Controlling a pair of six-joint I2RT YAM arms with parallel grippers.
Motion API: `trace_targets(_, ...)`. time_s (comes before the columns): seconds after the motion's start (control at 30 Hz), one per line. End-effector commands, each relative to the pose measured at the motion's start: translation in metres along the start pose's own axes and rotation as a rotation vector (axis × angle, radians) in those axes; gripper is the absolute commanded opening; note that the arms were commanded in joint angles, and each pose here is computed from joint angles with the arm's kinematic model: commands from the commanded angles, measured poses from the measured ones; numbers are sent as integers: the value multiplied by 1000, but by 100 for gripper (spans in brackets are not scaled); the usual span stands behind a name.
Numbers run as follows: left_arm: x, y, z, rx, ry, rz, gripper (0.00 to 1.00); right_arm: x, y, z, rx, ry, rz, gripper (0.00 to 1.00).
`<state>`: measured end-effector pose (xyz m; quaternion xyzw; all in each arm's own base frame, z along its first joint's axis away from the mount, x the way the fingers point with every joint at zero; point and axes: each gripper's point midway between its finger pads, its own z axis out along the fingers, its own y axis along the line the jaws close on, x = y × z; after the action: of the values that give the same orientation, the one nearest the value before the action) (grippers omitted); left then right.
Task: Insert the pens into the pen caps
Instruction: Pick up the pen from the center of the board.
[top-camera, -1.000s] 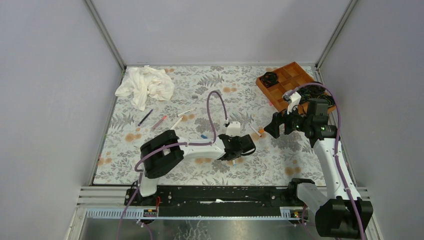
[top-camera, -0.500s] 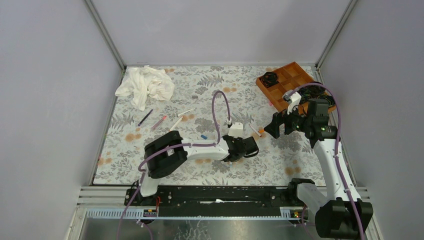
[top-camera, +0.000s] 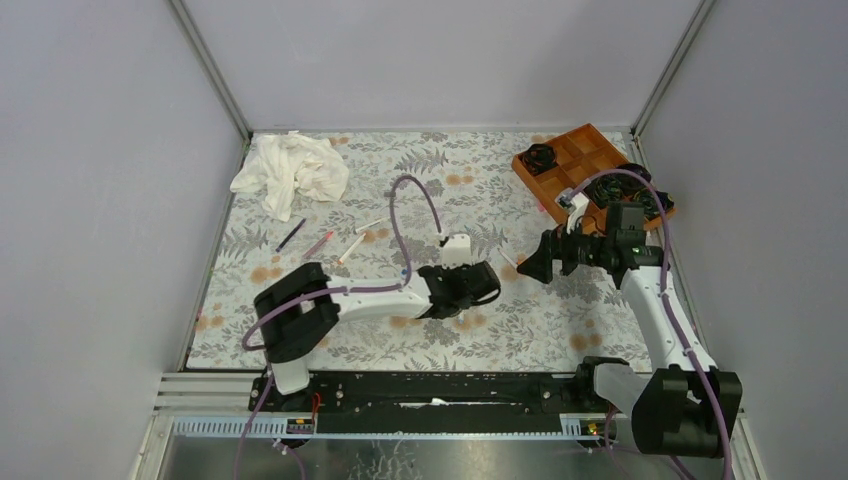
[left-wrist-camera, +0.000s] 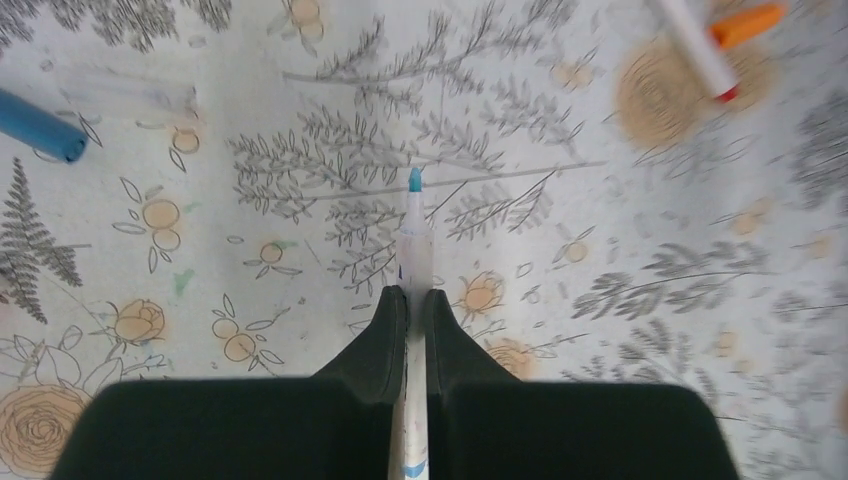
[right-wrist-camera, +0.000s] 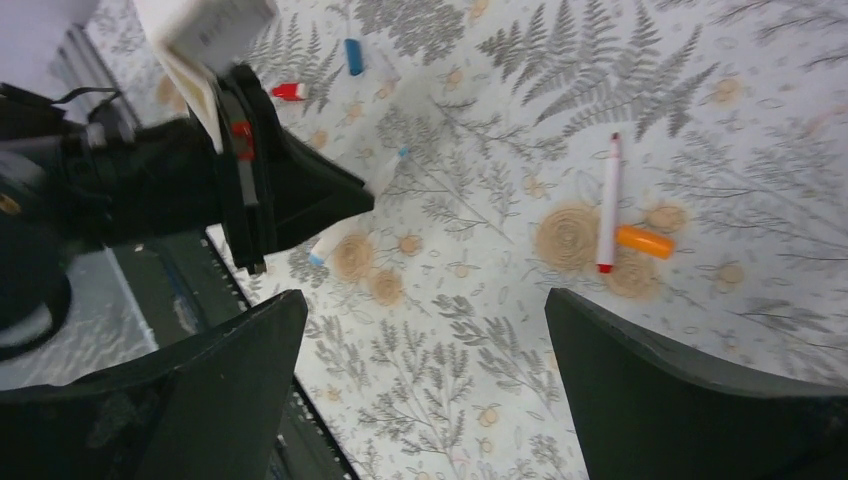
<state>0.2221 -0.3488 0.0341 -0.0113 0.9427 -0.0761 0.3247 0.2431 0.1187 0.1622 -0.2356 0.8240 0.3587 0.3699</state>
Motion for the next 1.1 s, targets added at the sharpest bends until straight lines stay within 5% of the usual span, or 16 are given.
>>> trace_targets(0.0, -44, -20, -14, 162, -89, -160, 0, 2, 20, 12, -148, -22, 60, 98)
trace_targets(0.3, -75, -24, -26, 348, -131, -402, 0, 28, 51, 50, -370, 79, 296, 76)
trace_targets(1.07, -87, -62, -39, 630, -137, -621, 0, 47, 46, 93, -328, 116, 462, 65)
